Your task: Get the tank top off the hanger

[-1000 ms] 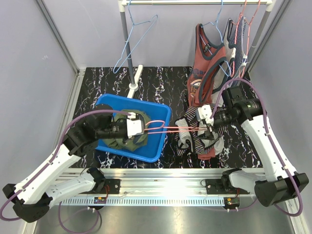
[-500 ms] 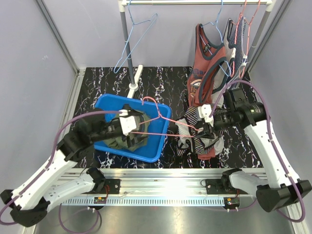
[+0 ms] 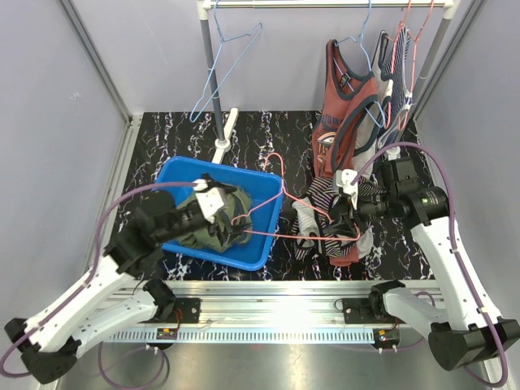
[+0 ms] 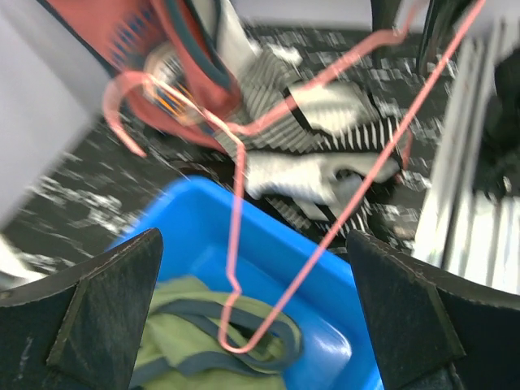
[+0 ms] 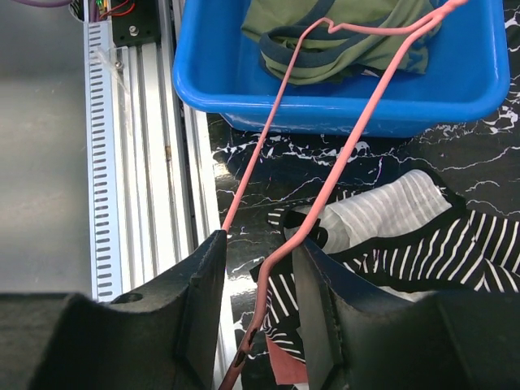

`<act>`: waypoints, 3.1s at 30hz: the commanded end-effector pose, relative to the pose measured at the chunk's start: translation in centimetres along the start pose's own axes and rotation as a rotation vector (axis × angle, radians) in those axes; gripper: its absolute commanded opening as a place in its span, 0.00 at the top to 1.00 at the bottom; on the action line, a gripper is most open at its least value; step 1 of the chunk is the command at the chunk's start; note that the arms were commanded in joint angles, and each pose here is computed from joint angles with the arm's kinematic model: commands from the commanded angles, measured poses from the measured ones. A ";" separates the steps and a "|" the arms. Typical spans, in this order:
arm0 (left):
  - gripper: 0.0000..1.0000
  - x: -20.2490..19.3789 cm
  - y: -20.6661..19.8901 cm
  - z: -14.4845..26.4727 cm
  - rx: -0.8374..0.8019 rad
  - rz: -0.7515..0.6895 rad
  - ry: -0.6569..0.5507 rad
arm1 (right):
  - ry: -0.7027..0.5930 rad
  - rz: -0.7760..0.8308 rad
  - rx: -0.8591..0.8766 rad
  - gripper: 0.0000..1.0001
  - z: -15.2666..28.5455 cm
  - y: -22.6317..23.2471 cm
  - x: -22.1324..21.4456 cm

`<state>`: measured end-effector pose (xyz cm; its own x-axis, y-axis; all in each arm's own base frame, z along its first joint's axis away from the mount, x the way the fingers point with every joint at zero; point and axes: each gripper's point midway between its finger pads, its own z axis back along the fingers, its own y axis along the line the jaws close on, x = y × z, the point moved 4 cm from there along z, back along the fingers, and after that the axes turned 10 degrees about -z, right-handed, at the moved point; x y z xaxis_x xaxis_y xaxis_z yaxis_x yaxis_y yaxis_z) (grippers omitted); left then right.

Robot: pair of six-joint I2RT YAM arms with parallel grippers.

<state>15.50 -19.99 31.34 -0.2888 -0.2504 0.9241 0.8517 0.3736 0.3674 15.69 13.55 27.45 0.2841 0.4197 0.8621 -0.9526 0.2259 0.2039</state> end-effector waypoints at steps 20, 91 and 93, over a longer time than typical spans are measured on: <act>0.62 -6.5 -0.3 -10.9 -0.348 0.118 0.054 | -0.031 0.250 -0.016 1.00 1.0 1.6 -0.1; 0.01 6.7 8.4 2.5 0.363 -0.086 -0.084 | -0.353 -0.110 -0.232 1.00 4.7 0.1 10.2; 0.01 7.6 8.7 4.4 0.426 -0.082 -0.080 | -0.389 -0.132 -0.328 1.00 5.5 -1.2 11.3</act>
<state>19.47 -16.95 37.84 -0.3740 -0.3109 0.8738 0.6731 0.5571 0.4864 17.09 13.57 35.23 0.3420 0.1581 0.9263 -0.8675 0.4321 0.2465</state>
